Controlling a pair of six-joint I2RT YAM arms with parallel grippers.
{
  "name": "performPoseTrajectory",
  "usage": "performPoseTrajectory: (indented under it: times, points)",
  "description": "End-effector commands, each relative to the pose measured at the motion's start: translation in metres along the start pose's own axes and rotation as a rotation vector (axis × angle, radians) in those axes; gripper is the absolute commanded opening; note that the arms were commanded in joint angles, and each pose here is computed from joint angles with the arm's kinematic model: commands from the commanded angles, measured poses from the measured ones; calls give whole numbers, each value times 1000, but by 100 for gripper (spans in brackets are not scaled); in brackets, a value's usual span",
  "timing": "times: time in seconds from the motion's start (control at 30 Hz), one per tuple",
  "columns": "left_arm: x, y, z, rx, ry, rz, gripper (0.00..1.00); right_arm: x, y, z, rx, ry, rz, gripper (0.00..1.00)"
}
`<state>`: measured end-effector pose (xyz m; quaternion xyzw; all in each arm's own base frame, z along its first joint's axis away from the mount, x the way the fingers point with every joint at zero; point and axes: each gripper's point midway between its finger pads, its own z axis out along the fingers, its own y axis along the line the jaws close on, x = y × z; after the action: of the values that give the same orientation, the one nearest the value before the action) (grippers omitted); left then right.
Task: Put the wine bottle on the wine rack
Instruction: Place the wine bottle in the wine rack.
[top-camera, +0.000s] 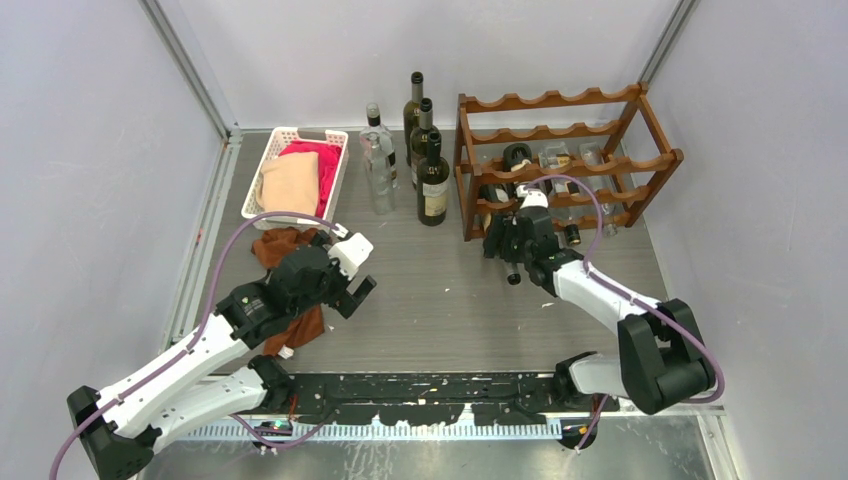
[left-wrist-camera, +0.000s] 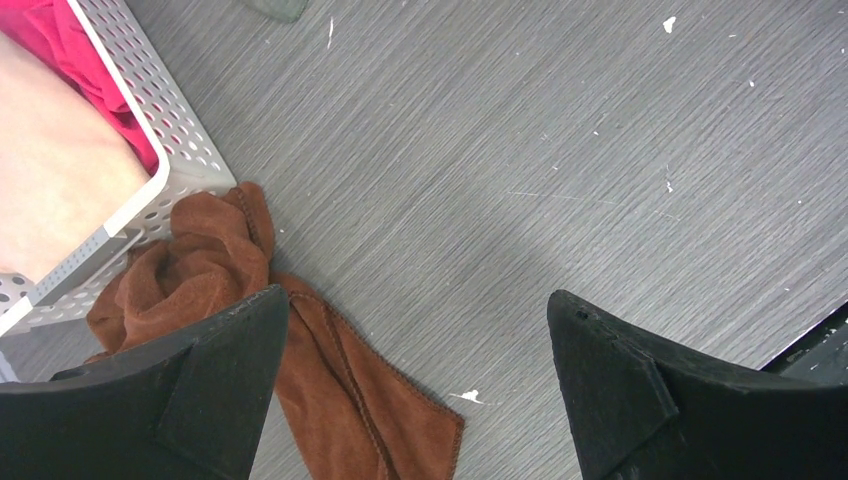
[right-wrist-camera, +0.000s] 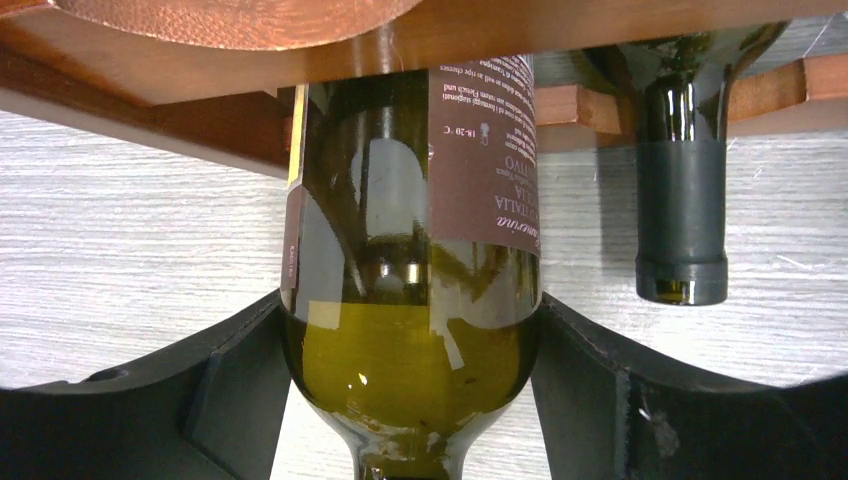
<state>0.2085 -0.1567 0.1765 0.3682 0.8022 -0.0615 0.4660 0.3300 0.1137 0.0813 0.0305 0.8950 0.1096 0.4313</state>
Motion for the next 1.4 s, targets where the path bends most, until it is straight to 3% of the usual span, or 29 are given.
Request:
performPoseTrajectory:
  times: [0.0, 0.23, 0.43, 0.7, 0.8, 0.93, 0.97, 1.0, 1.03, 1.23, 1.37]
  points:
    - [-20, 0, -2, 17, -79, -7, 100, -74, 18, 1, -11, -239, -1, 79]
    - [-23, -6, -3, 51, -90, -10, 100, -67, 19, 9, 0, -215, -28, 96]
    - [-26, -9, -5, 71, -98, -13, 100, -71, 22, 5, -11, -227, -33, 98]
    - [-29, -13, -8, 95, -115, -16, 99, -69, 23, -7, -30, -166, -90, 91]
    - [-31, -14, -10, 101, -124, -18, 99, -61, 21, -22, -80, -113, -150, 91]
    - [-34, -14, -13, 107, -143, -21, 99, -47, 29, -51, -294, -24, -232, 85]
    - [-35, -14, -14, 108, -149, -22, 99, -43, 30, -57, -341, 3, -264, 88]
    - [-35, -15, -14, 111, -153, -22, 99, -40, 29, -61, -372, 18, -328, 98]
    - [-36, -15, -15, 114, -155, -23, 99, -37, 27, -64, -385, 36, -366, 100]
    - [-38, -17, -17, 127, -165, -25, 99, -17, 13, -67, -363, 98, -471, 100]
    - [-39, -18, -18, 131, -169, -25, 99, -15, 14, -60, -357, 71, -413, 98]
